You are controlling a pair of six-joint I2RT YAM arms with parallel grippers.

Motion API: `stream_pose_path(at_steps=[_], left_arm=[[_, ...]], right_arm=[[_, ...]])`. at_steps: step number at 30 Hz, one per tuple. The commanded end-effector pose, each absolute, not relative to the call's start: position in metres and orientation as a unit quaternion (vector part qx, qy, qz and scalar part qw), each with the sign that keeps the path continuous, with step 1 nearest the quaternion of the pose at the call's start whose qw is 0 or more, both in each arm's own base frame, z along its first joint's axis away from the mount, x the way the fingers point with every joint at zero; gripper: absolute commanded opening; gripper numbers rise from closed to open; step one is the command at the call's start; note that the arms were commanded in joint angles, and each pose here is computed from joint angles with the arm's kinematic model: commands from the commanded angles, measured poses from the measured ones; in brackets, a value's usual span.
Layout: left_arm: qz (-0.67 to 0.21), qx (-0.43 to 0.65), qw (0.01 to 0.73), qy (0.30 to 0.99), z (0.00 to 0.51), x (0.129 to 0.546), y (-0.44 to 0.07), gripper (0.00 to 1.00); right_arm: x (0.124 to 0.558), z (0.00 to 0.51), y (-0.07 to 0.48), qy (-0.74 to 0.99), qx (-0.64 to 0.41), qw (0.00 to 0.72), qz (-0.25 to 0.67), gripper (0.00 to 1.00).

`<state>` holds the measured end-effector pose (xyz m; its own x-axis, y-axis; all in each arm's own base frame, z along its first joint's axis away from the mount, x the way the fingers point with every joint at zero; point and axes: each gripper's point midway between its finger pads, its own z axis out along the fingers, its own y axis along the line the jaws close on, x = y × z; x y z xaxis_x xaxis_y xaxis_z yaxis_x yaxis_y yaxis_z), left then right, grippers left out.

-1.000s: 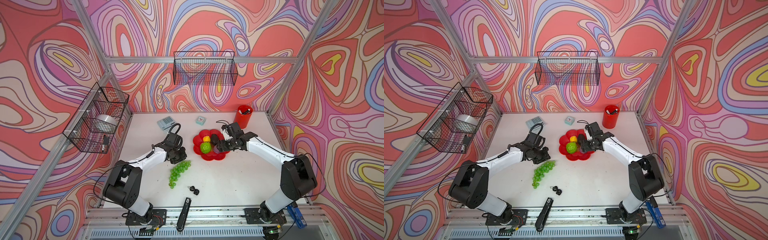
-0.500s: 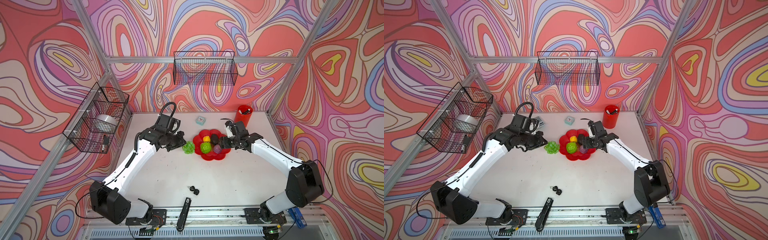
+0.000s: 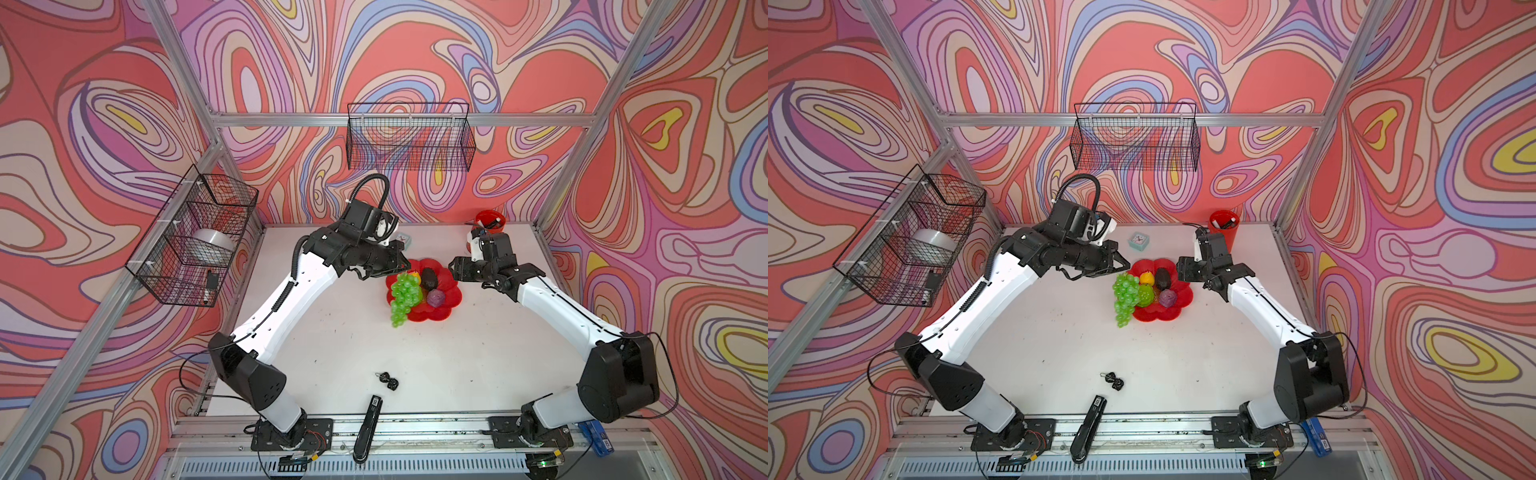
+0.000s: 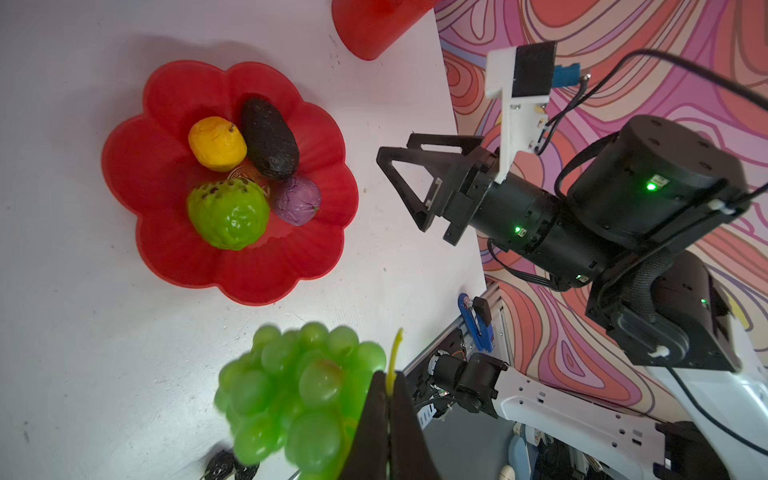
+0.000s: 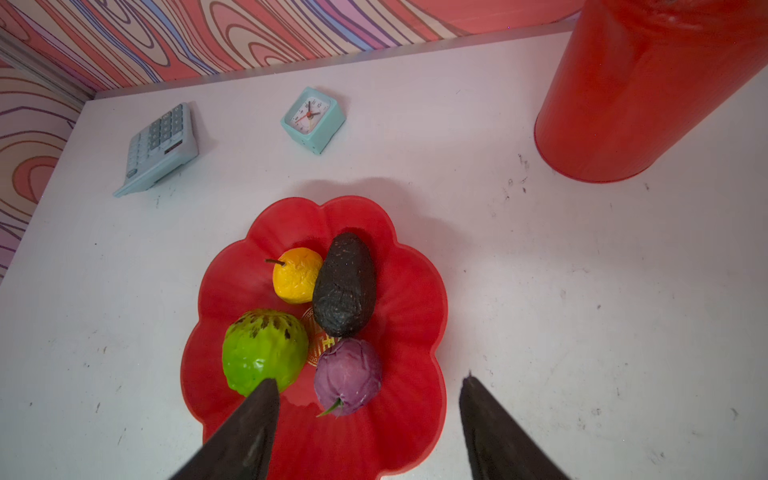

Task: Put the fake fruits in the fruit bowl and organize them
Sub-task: 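Lift the green grapes with the left gripper and carry them over the red bowl, then lower the grapes into the red bowl with the left gripper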

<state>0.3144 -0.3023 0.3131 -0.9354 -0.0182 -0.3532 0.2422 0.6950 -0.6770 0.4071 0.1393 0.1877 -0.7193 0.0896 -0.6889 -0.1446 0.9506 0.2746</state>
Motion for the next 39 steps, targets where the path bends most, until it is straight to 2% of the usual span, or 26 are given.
stream_pose_path(at_steps=[1,12,39], left_arm=[[-0.411,0.075,0.163,0.894,0.322,0.318,-0.321,0.0],[-0.419,0.072,0.134,0.895,0.29,0.353,-0.355,0.0],[-0.412,0.066,0.099,0.903,0.244,0.351,-0.367,0.0]], right_arm=[[0.403,0.191,0.134,0.909,-0.005,0.383,0.166,0.71],[0.404,0.182,0.121,0.911,-0.005,0.378,0.164,0.71],[0.398,0.174,0.107,0.915,0.002,0.376,0.149,0.71]])
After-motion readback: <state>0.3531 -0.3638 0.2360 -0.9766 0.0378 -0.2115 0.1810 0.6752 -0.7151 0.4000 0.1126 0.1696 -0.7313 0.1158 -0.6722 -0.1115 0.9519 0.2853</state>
